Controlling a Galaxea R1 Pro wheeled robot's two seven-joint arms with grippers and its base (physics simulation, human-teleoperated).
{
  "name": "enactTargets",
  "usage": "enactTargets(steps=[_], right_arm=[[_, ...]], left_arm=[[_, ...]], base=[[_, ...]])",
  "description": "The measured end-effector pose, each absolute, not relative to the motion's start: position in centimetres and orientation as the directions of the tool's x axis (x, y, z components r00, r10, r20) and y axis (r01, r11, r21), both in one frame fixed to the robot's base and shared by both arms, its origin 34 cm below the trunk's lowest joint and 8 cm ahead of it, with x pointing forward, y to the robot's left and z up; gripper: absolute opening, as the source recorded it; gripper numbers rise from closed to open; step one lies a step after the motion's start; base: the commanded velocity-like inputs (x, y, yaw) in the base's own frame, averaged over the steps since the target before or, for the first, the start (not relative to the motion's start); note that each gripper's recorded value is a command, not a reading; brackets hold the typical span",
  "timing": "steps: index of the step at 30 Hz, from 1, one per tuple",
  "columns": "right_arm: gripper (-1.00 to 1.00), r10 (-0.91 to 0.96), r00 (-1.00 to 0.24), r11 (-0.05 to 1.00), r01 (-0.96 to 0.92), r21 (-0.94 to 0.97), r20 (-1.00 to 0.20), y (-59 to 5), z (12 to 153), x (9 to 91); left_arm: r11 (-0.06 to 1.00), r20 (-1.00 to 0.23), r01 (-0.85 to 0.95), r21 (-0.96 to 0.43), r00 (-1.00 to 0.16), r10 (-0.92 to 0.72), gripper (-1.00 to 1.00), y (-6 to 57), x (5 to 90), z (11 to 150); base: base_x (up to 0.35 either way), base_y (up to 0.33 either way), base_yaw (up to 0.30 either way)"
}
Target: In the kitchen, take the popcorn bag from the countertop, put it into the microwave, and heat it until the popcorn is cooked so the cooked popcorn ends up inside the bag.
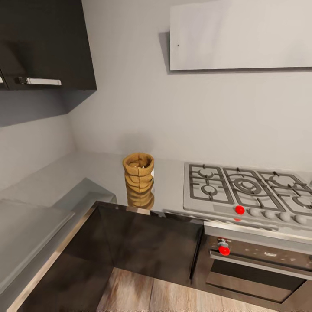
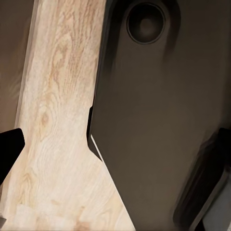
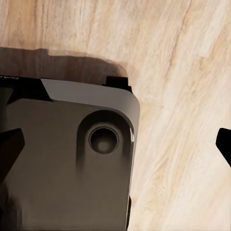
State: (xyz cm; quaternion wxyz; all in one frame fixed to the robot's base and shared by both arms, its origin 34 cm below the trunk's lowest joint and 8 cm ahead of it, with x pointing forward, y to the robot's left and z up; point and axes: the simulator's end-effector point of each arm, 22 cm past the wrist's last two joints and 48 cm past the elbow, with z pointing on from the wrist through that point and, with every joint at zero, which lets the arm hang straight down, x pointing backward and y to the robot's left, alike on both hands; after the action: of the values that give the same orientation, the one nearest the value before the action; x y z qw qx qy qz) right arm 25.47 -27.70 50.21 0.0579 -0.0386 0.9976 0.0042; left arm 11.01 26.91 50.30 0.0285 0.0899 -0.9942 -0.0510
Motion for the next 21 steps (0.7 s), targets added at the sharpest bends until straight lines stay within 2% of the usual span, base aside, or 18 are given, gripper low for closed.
enactTargets(steps=[21], right_arm=[[1.00, -0.079, -0.993, 0.997, -0.080, 0.007, -0.085, -27.5, 49.8, 24.3]], left_arm=[[0.978, 0.081, -0.174, 0.111, -0.980, -0.183, 1.00, 26.8, 9.7, 50.4]], base=[[0.000, 0.000, 0.000]])
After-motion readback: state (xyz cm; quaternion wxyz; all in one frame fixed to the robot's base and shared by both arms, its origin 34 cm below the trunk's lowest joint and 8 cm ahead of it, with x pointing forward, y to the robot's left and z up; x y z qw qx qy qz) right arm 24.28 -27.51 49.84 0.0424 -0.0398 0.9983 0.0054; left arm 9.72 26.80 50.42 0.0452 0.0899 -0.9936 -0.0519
